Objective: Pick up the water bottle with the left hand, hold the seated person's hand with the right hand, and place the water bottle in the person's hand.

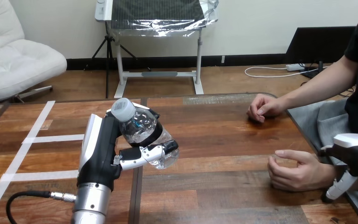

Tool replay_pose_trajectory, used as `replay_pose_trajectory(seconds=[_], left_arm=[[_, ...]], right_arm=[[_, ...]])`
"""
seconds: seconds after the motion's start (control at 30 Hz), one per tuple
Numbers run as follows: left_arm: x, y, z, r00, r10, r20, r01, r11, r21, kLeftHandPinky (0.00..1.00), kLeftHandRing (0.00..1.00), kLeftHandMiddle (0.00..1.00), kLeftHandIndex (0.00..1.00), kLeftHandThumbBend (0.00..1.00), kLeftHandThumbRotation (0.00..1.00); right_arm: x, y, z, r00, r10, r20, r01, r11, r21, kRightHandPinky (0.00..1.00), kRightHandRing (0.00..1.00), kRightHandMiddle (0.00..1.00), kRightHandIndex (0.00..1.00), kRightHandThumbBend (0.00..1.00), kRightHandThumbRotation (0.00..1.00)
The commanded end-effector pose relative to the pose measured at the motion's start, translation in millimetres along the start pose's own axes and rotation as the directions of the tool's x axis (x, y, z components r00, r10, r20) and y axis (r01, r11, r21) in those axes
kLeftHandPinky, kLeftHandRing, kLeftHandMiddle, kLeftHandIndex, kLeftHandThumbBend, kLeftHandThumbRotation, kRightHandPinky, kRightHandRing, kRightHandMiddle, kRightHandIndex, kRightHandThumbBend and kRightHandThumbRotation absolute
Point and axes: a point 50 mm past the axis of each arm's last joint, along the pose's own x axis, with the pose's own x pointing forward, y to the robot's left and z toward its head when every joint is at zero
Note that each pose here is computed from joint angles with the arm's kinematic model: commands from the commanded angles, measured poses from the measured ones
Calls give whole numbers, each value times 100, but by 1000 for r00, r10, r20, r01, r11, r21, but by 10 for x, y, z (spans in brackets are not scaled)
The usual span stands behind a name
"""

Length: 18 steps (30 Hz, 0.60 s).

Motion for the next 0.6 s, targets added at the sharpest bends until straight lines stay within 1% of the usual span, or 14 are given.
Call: replay_pose_trajectory(seconds=[0.0, 0.2, 0.33, 0.57], left_arm=[[161, 81, 239, 990, 36, 134, -36, 999, -1, 39, 40, 44, 50, 58, 0], [166, 80, 240, 990, 36, 133, -36, 999, 0, 39, 40, 44, 50, 58, 0], [170, 82, 240, 991, 35, 133, -35, 999, 1, 39, 40, 44, 50, 58, 0], [170, 83, 245, 991, 35, 133, -35, 999, -3, 39, 40, 44, 50, 58, 0]], right_arm=[[-50, -91, -57, 999, -33, -2, 33, 999, 0, 87, 97, 98, 94, 71, 19], [-48, -83, -40, 1000, -14, -4, 14, 1000, -28, 87, 95, 97, 93, 72, 19], [-45, -71, -25, 1000, -7, -6, 7, 999, -54, 84, 93, 95, 92, 71, 19], [-33, -47, -9, 1000, 20, -17, -21, 998, -55, 81, 91, 94, 92, 72, 18]])
